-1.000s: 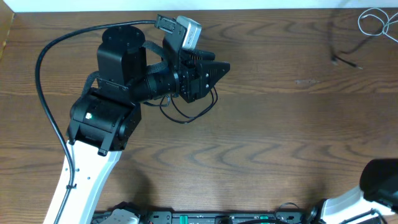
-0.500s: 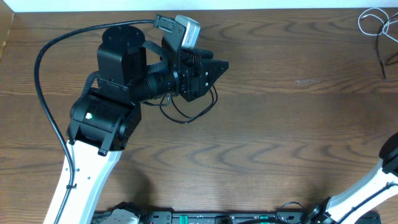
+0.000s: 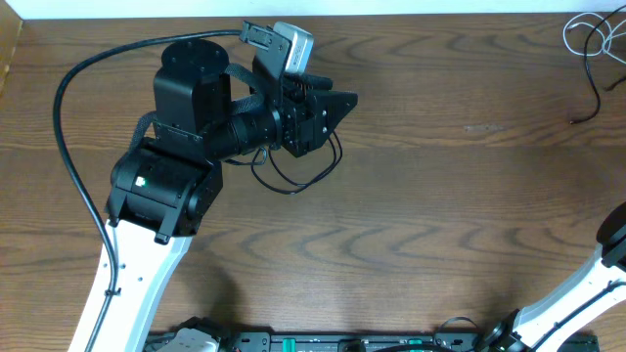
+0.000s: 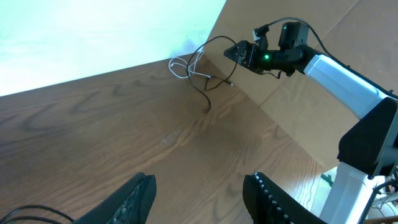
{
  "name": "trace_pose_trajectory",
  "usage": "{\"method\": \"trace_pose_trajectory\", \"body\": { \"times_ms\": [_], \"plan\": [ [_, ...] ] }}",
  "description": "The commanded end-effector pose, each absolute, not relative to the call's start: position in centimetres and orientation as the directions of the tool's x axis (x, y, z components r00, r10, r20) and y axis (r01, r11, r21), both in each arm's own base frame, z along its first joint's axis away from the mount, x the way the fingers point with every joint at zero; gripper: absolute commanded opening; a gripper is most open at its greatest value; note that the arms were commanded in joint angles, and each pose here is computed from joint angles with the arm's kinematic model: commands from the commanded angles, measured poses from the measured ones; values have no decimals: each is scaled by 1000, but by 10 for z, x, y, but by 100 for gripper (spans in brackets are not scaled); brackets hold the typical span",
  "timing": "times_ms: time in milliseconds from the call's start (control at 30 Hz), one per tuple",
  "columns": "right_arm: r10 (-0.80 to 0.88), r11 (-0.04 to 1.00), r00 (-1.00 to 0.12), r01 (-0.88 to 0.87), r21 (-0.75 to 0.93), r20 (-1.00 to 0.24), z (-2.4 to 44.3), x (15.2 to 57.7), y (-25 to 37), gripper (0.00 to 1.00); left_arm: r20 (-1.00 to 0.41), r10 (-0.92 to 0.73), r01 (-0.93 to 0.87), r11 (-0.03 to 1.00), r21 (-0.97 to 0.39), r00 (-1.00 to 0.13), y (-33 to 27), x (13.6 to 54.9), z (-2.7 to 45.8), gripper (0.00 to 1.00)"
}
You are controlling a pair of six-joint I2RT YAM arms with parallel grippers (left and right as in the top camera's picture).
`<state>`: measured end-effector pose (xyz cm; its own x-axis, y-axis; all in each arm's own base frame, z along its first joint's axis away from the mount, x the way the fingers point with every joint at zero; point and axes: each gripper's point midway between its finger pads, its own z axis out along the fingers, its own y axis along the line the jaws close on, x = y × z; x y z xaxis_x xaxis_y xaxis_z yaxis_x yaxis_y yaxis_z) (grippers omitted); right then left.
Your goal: Untangle cables
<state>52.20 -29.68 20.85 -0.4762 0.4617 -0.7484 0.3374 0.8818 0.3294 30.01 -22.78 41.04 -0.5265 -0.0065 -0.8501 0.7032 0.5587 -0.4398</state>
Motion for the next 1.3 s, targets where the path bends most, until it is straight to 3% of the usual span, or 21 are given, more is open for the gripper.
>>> {"method": "trace_pose_trajectory", "body": {
  "times_ms": [0, 100, 167, 267, 367, 467, 567, 700, 833, 967, 1100, 1167, 1267],
  "plan": [
    [506, 846, -502, 134, 515, -701, 226, 533, -244, 99, -855, -8, 701, 568, -431, -519, -226, 302, 413, 50],
    [561, 807, -539, 185, 561, -629, 215, 531, -230, 99, -852, -6, 699, 569, -433, -523, -226, 302, 412, 51],
    [658, 749, -521, 386, 538, -544, 193, 522, -241, 99, -848, -4, 696, 570, -437, -529, -226, 302, 410, 51],
    [724, 645, -451, 712, 278, -523, 159, 489, -275, 99, -839, 2, 689, 573, -444, -543, -225, 300, 407, 51],
    [698, 630, -470, 761, 153, -540, 154, 478, -277, 99, -838, 3, 687, 574, -446, -545, -225, 300, 406, 51],
    [684, 682, -517, 703, 201, -514, 153, 488, -256, 99, -839, 2, 687, 574, -445, -544, -225, 300, 406, 50],
    [638, 769, -629, 500, 397, -444, 157, 508, -203, 99, -839, 1, 683, 580, -443, -545, -224, 301, 406, 50],
    [594, 740, -717, 309, 598, -365, 172, 517, -140, 99, -838, 1, 682, 583, -443, -545, -224, 302, 405, 51],
    [644, 722, -709, 441, 534, -286, 155, 510, -129, 99, -834, 3, 677, 586, -446, -552, -224, 302, 403, 50],
    [674, 736, -672, 571, 363, -308, 140, 501, -142, 99, -829, 4, 666, 598, -446, -559, -222, 302, 400, 51],
    [675, 737, -667, 585, 339, -315, 138, 500, -143, 99, -823, 3, 644, 624, -442, -568, -219, 307, 395, 51],
    [631, 767, -708, 510, 389, -316, 143, 506, -130, 99, -818, -1, 613, 661, -432, -576, -214, 313, 389, 50],
    [455, 824, -811, 226, 520, -369, 160, 519, -87, 97, -798, 2, 562, 711, -423, -603, -208, 323, 375, 51]
  ]
}}
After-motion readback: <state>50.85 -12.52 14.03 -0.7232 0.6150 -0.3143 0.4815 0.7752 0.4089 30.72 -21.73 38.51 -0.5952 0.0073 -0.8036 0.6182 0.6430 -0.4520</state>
